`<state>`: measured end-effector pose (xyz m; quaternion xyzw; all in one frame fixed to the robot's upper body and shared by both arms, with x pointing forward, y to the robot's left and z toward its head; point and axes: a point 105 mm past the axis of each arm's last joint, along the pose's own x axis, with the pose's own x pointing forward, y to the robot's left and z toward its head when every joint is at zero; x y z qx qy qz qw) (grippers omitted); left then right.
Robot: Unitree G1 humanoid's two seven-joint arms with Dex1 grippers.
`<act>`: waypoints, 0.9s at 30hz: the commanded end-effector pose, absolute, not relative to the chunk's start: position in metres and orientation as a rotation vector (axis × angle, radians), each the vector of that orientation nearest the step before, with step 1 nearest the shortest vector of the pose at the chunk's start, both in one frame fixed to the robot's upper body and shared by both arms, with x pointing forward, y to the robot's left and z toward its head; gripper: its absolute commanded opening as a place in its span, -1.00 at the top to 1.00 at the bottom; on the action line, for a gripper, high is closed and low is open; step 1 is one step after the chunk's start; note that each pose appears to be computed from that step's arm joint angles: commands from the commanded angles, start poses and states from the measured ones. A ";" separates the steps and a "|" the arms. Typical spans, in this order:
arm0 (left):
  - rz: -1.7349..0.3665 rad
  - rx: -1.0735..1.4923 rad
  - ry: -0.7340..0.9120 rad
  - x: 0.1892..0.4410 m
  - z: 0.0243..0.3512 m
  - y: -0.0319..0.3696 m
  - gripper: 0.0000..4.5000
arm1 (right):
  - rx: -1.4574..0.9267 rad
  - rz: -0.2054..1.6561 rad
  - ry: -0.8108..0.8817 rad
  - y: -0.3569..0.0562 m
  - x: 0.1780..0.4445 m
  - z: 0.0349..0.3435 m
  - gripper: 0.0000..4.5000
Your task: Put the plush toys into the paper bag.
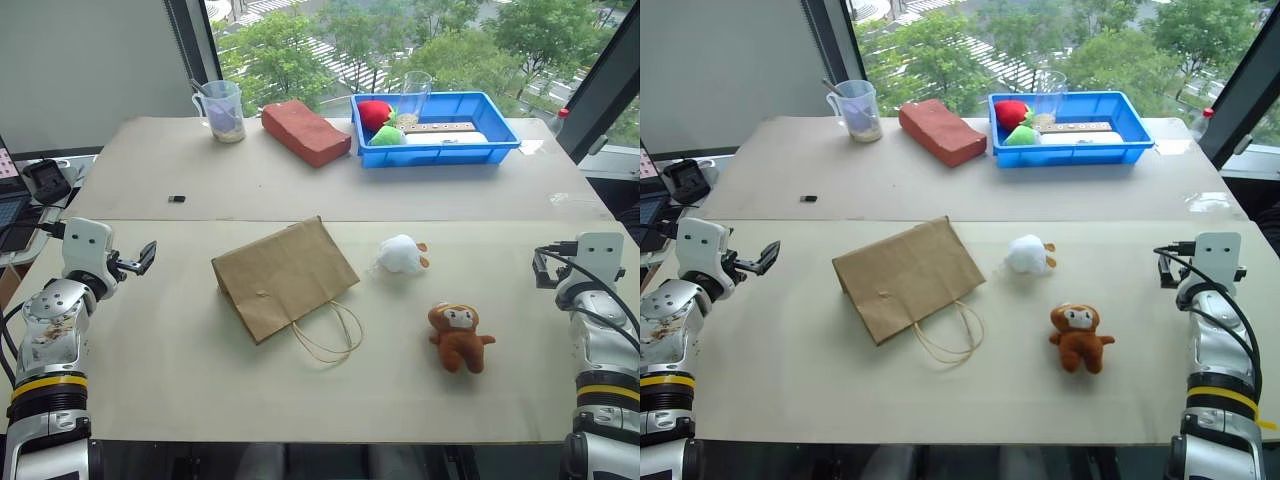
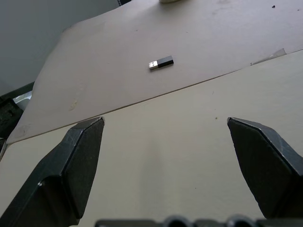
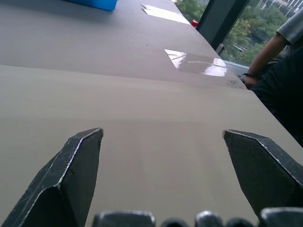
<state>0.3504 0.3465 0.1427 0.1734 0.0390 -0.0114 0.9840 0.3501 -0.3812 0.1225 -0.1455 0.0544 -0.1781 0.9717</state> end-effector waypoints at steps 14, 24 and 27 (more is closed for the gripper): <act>-0.414 0.376 -0.047 0.332 0.203 0.299 -0.96 | -0.364 0.091 -0.041 -0.328 0.358 0.193 -1.00; -1.261 0.498 0.121 0.269 0.180 0.145 -0.96 | -0.290 0.916 0.073 -0.200 0.290 0.206 -1.00; -1.421 0.579 0.155 0.260 0.163 0.125 -0.96 | -0.313 1.049 0.132 -0.179 0.273 0.199 -1.00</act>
